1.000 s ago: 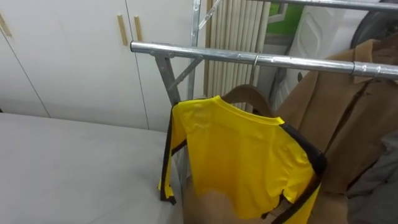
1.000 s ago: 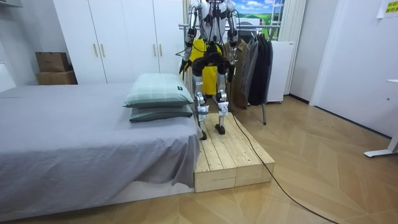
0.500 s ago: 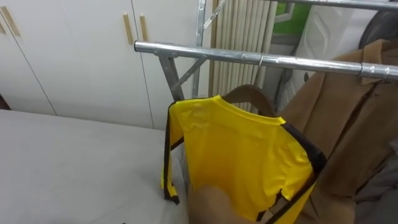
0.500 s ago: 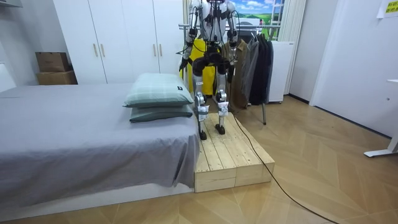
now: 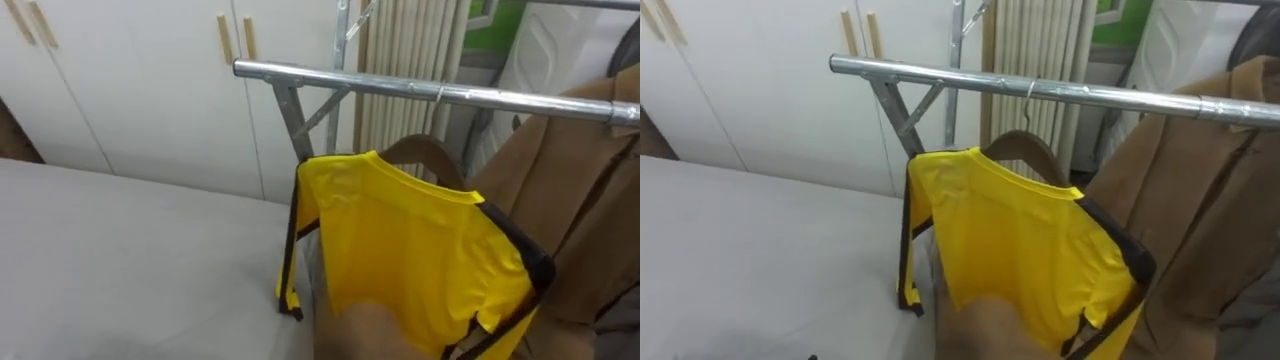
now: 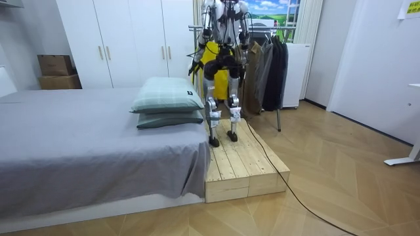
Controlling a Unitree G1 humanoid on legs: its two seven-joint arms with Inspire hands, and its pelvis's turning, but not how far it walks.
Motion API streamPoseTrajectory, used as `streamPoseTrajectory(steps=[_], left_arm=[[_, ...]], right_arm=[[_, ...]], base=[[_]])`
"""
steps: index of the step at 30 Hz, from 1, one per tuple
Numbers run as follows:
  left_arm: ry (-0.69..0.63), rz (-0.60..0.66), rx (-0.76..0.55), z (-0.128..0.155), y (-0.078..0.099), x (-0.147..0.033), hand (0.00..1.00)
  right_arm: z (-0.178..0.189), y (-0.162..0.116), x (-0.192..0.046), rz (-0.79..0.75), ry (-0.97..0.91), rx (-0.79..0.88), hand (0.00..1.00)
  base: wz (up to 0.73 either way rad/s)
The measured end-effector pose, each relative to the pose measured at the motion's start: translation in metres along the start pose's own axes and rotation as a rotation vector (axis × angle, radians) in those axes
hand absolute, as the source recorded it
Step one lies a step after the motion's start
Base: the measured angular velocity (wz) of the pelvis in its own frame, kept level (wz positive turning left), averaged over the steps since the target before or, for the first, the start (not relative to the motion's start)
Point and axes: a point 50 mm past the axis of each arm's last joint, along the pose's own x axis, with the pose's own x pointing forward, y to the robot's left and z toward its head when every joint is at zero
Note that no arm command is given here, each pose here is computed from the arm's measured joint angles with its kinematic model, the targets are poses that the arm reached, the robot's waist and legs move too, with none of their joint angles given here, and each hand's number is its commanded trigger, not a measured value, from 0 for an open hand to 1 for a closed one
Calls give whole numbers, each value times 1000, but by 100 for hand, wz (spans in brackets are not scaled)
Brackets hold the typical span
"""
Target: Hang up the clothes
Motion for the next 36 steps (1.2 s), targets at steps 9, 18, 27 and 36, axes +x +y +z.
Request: streamPoseTrajectory(steps=[9, 18, 27, 36], left_arm=[[25, -44, 16, -1, -3, 3, 0], [34, -77, 13, 0, -6, 4, 0], [-10, -78, 22, 14, -2, 17, 0], [-89, -38, 27, 36, 7, 31, 0]], right_arm=[[6, -10, 2, -42, 21, -74, 0], [12, -14, 4, -55, 35, -106, 0], [14, -16, 4, -116, 22, -129, 0], [-11, -26, -3, -218, 83, -82, 0]], base=[[127], [54], [40], [99]])
